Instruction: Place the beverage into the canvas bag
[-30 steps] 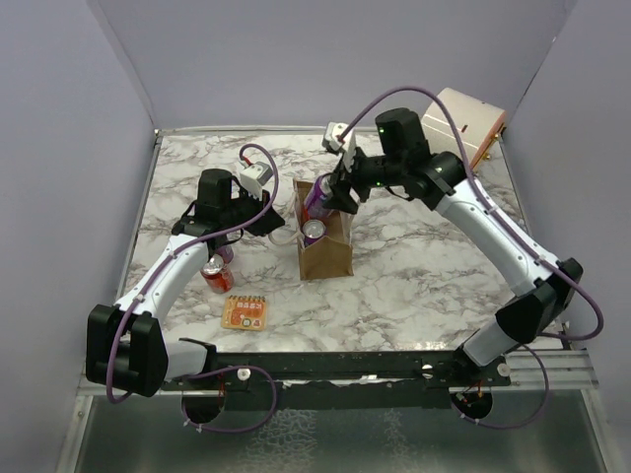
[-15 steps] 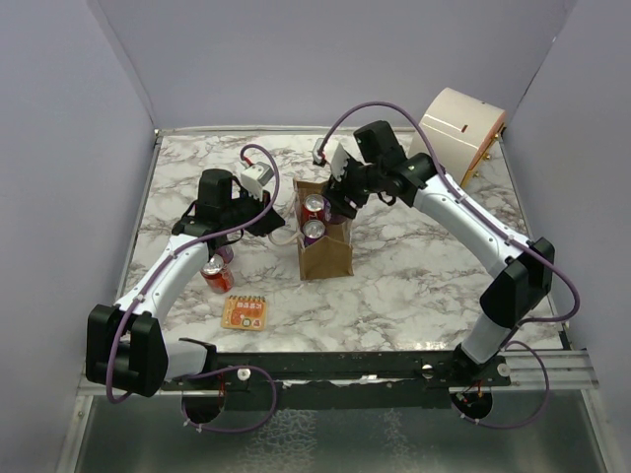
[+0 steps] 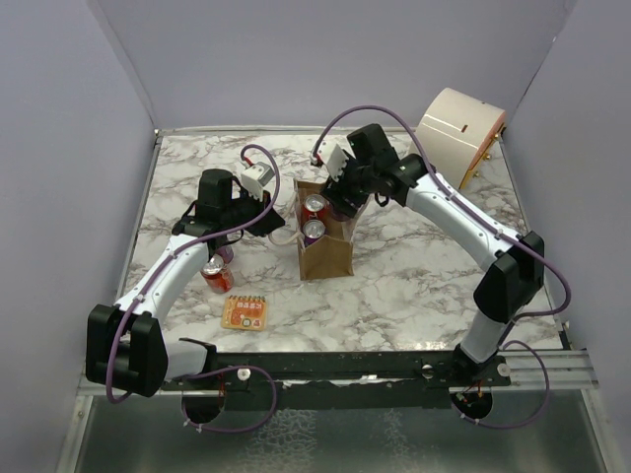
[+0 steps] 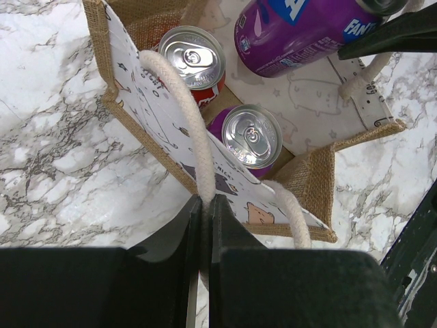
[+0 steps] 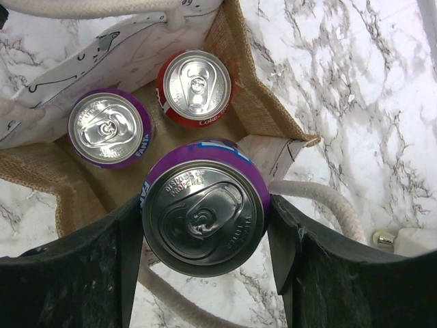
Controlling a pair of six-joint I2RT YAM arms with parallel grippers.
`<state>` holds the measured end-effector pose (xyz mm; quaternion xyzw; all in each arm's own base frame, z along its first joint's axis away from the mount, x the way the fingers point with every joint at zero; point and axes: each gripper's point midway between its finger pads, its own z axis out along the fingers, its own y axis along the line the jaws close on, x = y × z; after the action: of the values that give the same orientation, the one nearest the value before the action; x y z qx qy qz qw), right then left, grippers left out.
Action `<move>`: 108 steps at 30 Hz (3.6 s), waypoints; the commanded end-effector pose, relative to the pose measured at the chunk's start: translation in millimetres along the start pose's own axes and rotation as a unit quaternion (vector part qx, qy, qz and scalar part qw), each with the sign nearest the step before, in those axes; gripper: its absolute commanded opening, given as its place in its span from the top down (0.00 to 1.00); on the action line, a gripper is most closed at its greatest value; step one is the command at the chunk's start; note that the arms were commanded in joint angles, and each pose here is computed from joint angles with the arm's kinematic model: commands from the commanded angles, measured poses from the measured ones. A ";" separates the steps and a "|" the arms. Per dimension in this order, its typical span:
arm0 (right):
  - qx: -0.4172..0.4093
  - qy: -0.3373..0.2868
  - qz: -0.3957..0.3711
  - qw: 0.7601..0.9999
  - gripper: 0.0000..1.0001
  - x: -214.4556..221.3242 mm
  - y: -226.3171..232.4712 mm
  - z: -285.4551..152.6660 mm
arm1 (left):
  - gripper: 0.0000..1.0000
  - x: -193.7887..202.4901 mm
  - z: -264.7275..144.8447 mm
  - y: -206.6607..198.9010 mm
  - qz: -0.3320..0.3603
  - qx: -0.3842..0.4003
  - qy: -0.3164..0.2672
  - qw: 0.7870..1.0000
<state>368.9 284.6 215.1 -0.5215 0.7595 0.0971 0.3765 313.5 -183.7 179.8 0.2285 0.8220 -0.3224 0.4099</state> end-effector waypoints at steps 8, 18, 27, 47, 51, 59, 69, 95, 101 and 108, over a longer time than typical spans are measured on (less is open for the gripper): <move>-0.003 -0.038 0.008 0.999 0.84 -21.0 -0.9 9.8 | 1.00 -13.6 -5.4 -3.9 0.019 -0.002 -0.016 1.000; -0.030 -0.031 0.026 0.999 0.85 -13.5 7.8 36.8 | 1.00 -13.1 -8.5 -4.9 0.023 -0.005 -0.020 1.000; -0.042 -0.013 0.039 0.998 0.85 4.2 15.4 57.4 | 1.00 -14.3 -9.3 -5.3 0.026 -0.005 -0.023 0.999; -0.052 0.015 0.053 0.997 0.79 36.4 20.0 78.4 | 1.00 -13.2 -9.3 -5.6 0.026 -0.004 -0.022 0.999; -0.058 0.013 0.062 0.996 0.75 42.0 25.9 81.9 | 1.00 -13.2 -9.3 -5.7 0.026 -0.004 -0.022 0.999; -0.066 0.027 0.066 0.995 0.67 55.9 32.6 89.8 | 1.00 -13.3 -9.4 -5.6 0.024 -0.004 -0.023 0.999; -0.068 0.027 0.053 0.996 0.50 52.5 30.6 84.6 | 1.00 -14.2 -10.9 -6.7 0.027 -0.004 -0.026 0.999; -0.053 0.007 0.025 0.998 0.17 30.6 18.0 67.3 | 1.00 -14.6 -10.2 -6.6 0.026 -0.003 -0.024 0.999; -0.044 -0.007 0.020 0.999 0.16 18.6 13.1 55.6 | 1.00 -15.8 -10.4 -7.0 0.026 -0.003 -0.025 0.999; -0.031 -0.029 0.012 0.999 0.16 0.8 5.8 36.7 | 1.00 -15.6 -10.7 -6.9 0.027 -0.004 -0.026 0.999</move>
<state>375.9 305.0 141.8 -0.5211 0.7733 0.1406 0.3327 312.6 -181.8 190.0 0.2326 0.8148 -0.3166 0.4263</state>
